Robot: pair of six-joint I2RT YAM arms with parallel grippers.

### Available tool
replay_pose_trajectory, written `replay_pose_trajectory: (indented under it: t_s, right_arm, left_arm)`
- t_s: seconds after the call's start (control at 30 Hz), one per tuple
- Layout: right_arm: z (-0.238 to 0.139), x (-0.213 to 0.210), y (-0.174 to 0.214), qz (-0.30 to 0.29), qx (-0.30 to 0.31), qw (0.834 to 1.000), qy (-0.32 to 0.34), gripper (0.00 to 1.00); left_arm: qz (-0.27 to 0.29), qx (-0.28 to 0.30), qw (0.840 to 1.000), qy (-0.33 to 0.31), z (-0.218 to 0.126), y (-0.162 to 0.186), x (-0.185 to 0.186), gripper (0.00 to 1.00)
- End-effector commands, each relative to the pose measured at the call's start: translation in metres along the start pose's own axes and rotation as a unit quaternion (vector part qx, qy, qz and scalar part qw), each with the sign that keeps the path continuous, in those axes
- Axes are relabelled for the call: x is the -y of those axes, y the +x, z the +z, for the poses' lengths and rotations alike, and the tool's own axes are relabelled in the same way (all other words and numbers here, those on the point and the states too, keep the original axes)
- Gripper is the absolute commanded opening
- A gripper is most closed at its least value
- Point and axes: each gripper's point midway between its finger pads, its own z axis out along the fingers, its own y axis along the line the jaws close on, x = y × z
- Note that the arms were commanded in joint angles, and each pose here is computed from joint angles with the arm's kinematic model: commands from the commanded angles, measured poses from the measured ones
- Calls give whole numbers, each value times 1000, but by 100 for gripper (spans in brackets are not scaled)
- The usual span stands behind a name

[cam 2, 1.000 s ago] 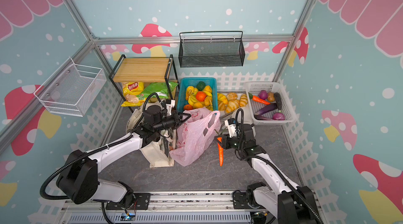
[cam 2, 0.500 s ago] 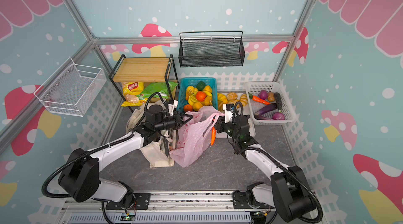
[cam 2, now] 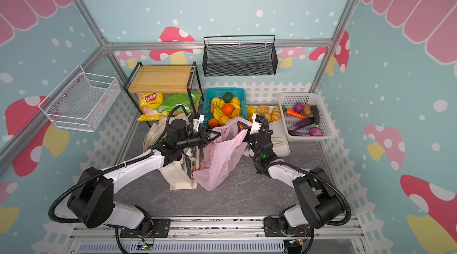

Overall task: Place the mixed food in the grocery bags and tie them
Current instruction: 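Lower the carrot into the pink bag and open the right gripper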

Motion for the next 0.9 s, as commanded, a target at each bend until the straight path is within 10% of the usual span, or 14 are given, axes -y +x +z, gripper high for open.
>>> replay_pose_trajectory:
  t_s: [0.0,0.53,0.87]
  right_arm:
    - [1,-8,-37,17,75,997,1,20]
    - [-36,-5,74,71,-96,993,-7,31]
    - [-54,-64,116,57,-248,954,-157,56]
  left_arm:
    - [8,-5,1000,6,4,-2,7,0]
    - [11,22,1000,-7,-2,-8,4,0]
    - [9,24,1000,-11,-1,-11,1,0]
